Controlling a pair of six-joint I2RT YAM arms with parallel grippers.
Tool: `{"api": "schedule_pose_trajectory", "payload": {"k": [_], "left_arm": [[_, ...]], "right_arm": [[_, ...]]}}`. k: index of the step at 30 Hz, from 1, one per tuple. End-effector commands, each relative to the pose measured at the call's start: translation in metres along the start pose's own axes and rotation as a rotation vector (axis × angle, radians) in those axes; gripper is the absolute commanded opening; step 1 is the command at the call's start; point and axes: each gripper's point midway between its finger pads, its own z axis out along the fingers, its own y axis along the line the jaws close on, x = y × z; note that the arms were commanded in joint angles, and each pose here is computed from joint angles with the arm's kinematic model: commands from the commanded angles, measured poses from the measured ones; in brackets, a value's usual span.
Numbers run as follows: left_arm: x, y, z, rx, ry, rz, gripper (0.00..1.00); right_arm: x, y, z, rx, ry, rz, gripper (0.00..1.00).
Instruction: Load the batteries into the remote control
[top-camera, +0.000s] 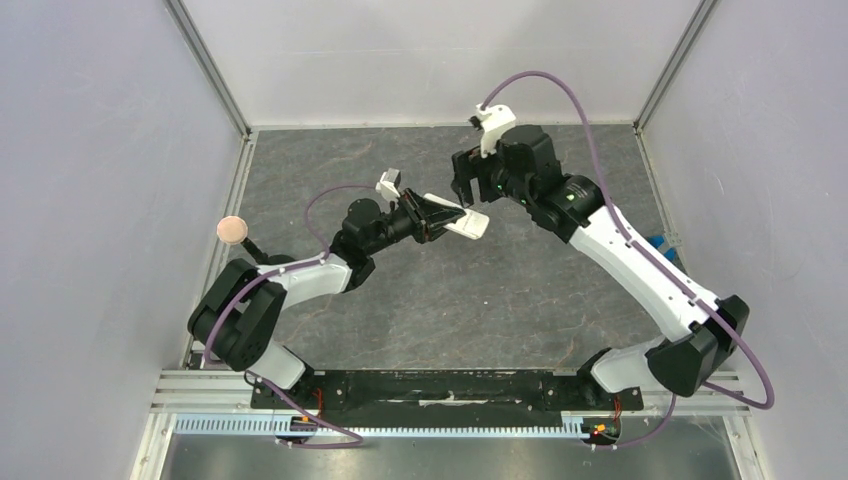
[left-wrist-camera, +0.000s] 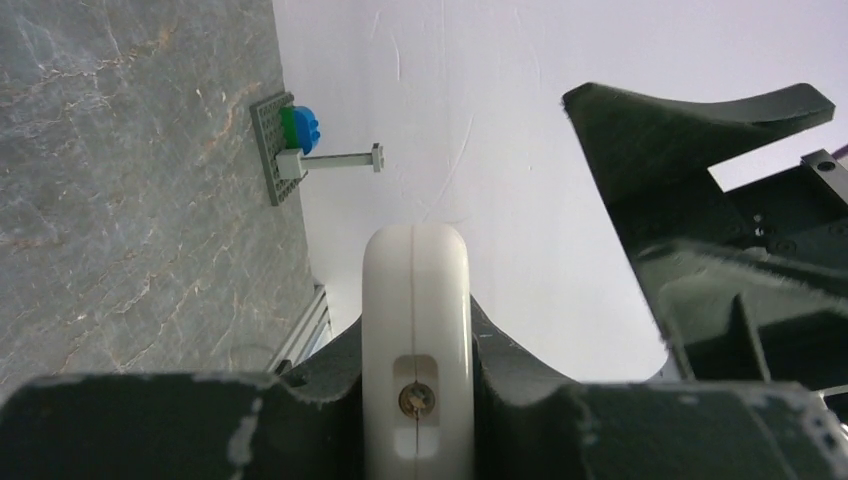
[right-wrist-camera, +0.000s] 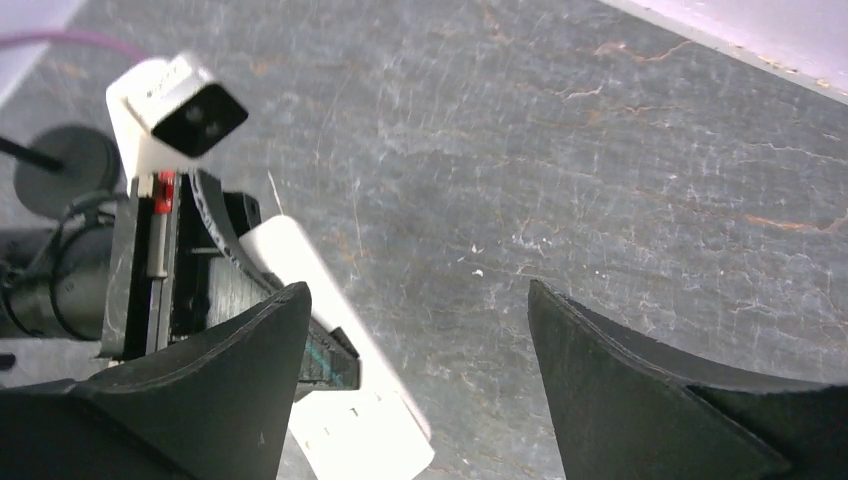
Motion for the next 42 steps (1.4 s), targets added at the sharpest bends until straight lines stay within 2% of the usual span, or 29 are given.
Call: {"api": "schedule_pose_trajectory", "payload": {"k": [1, 9, 14, 19, 30, 42], "left_arm": [[0.007, -0.023, -0.004, 0.089, 0.038, -0.002, 0.02], [0.005, -0.044, -0.006, 0.115, 0.034, 0.017, 0.02], [0.005, -0.06, -0.009, 0.129, 0.038, 0.044, 0.02], [0.006, -0.074, -0.011, 0.136, 0.05, 0.062, 0.02], [0.007, -0.089, -0.015, 0.152, 0.055, 0.057, 0.02], [0.002, -0.101, -0.017, 0.171, 0.054, -0.008, 0.02]], "right_arm": [[-0.046, -0.02, -0.031, 0.047, -0.21, 0.176, 0.82], [-0.016, -0.031, -0.061, 0.034, -0.247, 0.441, 0.79], [0.001, -0.016, -0.082, -0.088, -0.349, 0.629, 0.79], [0.007, 0.013, -0.086, -0.295, -0.372, 0.773, 0.76], [0.011, 0.03, -0.076, -0.415, -0.336, 0.834, 0.64], [0.033, 0.033, -0.061, -0.409, -0.268, 0.835, 0.57]]}}
